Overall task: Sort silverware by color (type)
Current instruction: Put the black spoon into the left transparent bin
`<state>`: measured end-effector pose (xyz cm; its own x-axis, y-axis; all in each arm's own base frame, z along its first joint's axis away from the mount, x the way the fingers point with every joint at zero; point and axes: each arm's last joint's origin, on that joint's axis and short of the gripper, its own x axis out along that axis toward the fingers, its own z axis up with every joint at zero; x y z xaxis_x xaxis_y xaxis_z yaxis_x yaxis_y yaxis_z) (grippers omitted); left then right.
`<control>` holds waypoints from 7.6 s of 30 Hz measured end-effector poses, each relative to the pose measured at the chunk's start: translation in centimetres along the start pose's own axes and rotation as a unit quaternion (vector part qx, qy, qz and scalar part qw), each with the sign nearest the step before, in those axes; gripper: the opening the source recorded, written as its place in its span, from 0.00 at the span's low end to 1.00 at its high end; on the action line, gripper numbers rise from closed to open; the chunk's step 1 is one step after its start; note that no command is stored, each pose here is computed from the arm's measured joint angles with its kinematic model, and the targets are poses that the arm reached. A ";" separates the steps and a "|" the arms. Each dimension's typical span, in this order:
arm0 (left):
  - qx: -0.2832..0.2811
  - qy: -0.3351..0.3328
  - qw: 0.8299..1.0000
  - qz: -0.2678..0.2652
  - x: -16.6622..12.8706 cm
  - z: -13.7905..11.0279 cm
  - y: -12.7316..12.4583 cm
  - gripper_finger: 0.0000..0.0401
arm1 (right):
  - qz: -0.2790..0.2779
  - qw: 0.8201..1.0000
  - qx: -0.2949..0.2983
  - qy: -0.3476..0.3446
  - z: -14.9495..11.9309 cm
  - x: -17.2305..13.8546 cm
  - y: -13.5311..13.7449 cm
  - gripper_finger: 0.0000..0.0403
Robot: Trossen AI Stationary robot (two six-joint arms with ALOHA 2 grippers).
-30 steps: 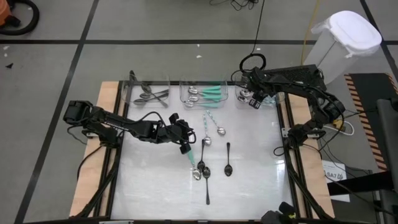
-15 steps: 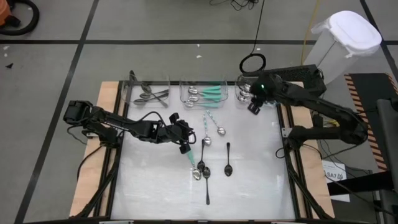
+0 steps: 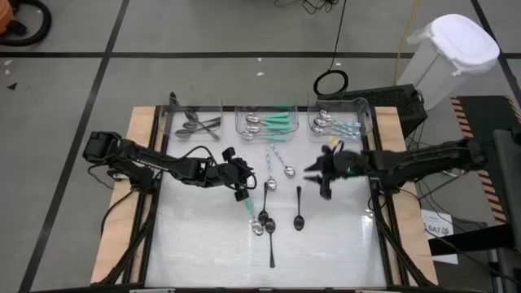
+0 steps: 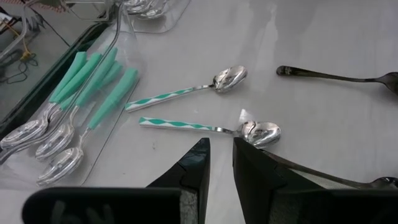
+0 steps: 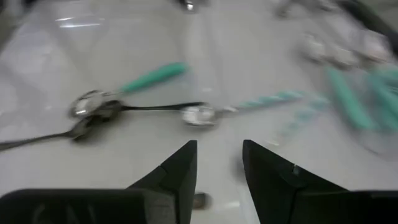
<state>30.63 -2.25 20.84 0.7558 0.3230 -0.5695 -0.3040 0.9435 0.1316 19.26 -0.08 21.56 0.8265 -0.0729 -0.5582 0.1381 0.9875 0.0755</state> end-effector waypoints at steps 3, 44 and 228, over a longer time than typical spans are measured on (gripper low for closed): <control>-0.001 -0.002 1.000 0.000 0.0 0.0 0.0 0.18 | 0.013 0.999 -0.033 -0.003 -0.8 1.1 2.0 0.31; 0.152 0.057 0.984 -0.068 4.4 2.0 -14.9 0.43 | 0.145 0.938 -0.303 0.088 -4.4 5.4 6.6 0.48; -0.158 0.033 0.981 0.106 5.2 7.2 -8.1 0.01 | -0.159 0.951 -0.259 0.061 -0.9 6.5 6.7 0.40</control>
<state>41.20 -7.66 22.61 0.6204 0.4937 -0.6094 -0.6227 0.7824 -0.0001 25.07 6.18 17.71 0.7145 -0.3943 -0.5779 0.0572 0.8562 -0.5135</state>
